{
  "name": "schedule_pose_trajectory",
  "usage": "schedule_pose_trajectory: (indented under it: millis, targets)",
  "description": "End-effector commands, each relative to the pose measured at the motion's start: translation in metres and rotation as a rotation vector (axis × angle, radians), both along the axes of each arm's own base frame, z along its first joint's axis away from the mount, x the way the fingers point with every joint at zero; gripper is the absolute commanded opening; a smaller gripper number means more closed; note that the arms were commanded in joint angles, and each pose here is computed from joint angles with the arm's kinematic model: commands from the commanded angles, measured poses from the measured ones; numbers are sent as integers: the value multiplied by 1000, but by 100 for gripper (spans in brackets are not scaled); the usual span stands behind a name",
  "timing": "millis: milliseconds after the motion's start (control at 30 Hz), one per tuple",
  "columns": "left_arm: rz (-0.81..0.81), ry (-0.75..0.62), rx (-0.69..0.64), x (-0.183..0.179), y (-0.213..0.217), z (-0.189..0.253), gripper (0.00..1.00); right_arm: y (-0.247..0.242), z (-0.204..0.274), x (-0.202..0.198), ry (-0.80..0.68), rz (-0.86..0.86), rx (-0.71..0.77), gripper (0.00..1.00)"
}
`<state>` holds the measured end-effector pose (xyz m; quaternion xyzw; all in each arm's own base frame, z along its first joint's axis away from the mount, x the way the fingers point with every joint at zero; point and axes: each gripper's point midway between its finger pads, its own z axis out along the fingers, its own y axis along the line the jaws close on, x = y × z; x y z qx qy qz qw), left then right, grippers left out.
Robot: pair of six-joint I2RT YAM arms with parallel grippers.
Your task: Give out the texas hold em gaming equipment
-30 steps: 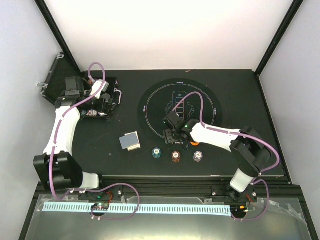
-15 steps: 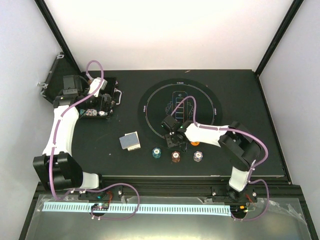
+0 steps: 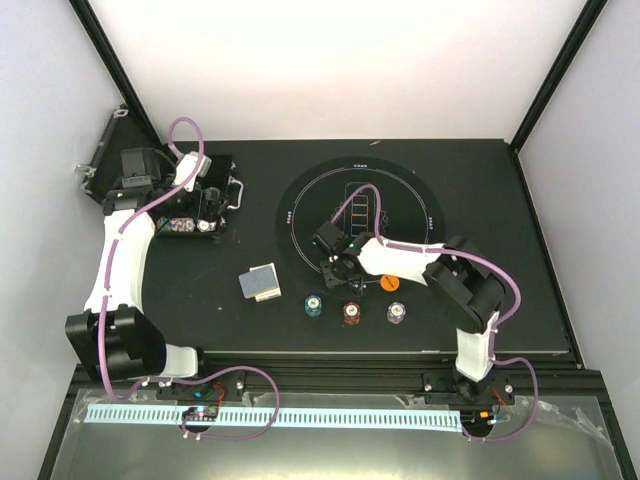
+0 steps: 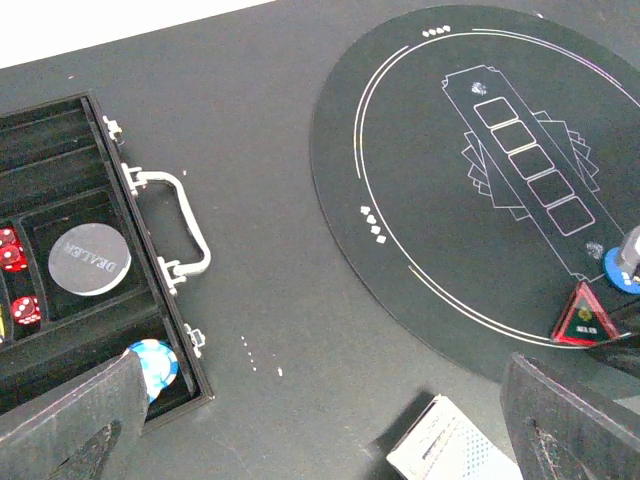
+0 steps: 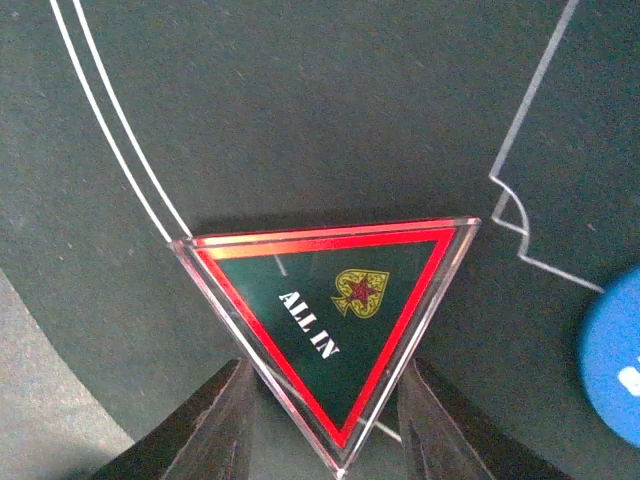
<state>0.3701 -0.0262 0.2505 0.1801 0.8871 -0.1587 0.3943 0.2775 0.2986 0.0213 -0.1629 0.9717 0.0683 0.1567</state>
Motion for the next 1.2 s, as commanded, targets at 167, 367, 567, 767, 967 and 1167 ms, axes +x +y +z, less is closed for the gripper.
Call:
schedule_pose_trajectory:
  millis: [167, 367, 567, 767, 967, 1167]
  targets:
    - [-19, -22, -13, -8, -1, 18, 99, 29, 2, 30, -44, 44, -10, 37]
    - [-24, 1, -22, -15, -3, 16, 99, 58, 5, 64, -73, 67, -8, 34]
    - [-39, 15, -31, -21, -6, 16, 99, 80, 0, 99, -83, 72, -3, 33]
    - [-59, 13, -35, -28, -9, 19, 99, 104, 3, 125, -99, 96, 10, 33]
    - [-52, 25, -23, -30, -6, 15, 99, 112, 18, 135, -103, 98, 24, 37]
    - [-49, 39, -15, -30, -4, 11, 99, 73, 77, 128, -158, 47, 35, 62]
